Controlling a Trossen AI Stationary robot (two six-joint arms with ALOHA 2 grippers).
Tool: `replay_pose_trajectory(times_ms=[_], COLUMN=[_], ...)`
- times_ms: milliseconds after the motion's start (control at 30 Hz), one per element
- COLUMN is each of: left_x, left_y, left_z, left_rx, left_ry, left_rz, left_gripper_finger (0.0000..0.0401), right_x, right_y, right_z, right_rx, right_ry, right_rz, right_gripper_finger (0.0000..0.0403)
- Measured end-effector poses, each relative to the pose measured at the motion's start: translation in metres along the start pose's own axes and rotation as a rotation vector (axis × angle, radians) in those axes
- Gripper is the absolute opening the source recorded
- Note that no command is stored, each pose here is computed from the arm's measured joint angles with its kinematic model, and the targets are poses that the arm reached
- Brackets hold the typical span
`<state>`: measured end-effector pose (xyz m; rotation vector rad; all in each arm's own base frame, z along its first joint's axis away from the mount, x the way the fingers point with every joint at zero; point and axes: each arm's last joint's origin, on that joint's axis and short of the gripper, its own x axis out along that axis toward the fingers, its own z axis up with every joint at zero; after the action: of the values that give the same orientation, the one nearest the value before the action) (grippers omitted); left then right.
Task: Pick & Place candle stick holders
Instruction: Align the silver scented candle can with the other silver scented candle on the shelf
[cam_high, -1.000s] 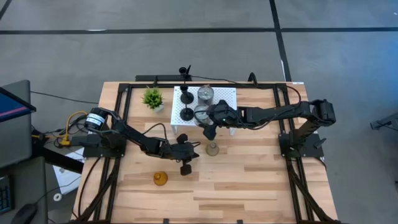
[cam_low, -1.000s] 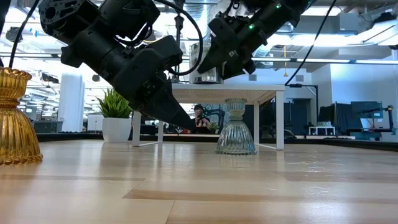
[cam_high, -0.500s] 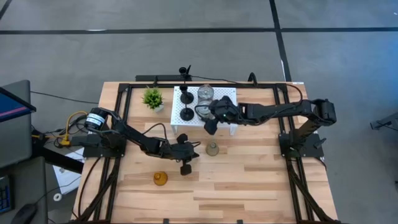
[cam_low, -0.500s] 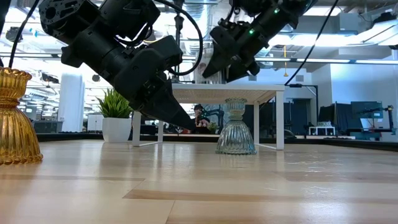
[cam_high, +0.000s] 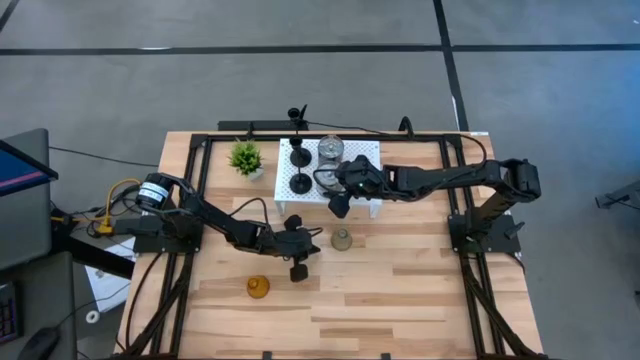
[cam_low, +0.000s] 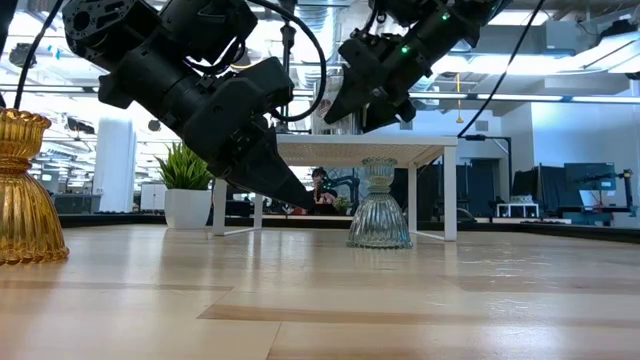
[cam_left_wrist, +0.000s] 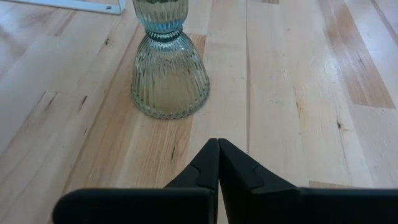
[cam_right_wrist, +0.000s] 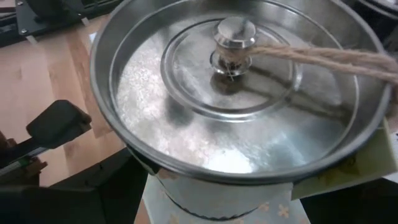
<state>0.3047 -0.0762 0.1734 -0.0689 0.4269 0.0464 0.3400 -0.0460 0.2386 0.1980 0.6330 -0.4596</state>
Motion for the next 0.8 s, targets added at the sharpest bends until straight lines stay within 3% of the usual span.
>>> replay_pose_trajectory(times_ms=[167,500,800], left_x=[0.0,0.0,0.0], left_y=[0.0,0.0,0.0], left_z=[0.0,0.0,0.0], left_rx=[0.0,0.0,0.0], left_ry=[0.0,0.0,0.0], left_rz=[0.0,0.0,0.0], left_gripper_finger=[0.0005,0.0005,0.0005], right_x=[0.0,0.0009,0.0005], right_y=[0.0003,-0.0009,-0.0013], right_z=[-0.0001,-0.0058,-0.0069], right_rx=[0.002,-0.018,-0.022], right_ry=[0.003,0.049,0.063], right_rz=[0.011,0.002,-0.002], right_gripper_finger=[0.0338,0.0394,0.0394])
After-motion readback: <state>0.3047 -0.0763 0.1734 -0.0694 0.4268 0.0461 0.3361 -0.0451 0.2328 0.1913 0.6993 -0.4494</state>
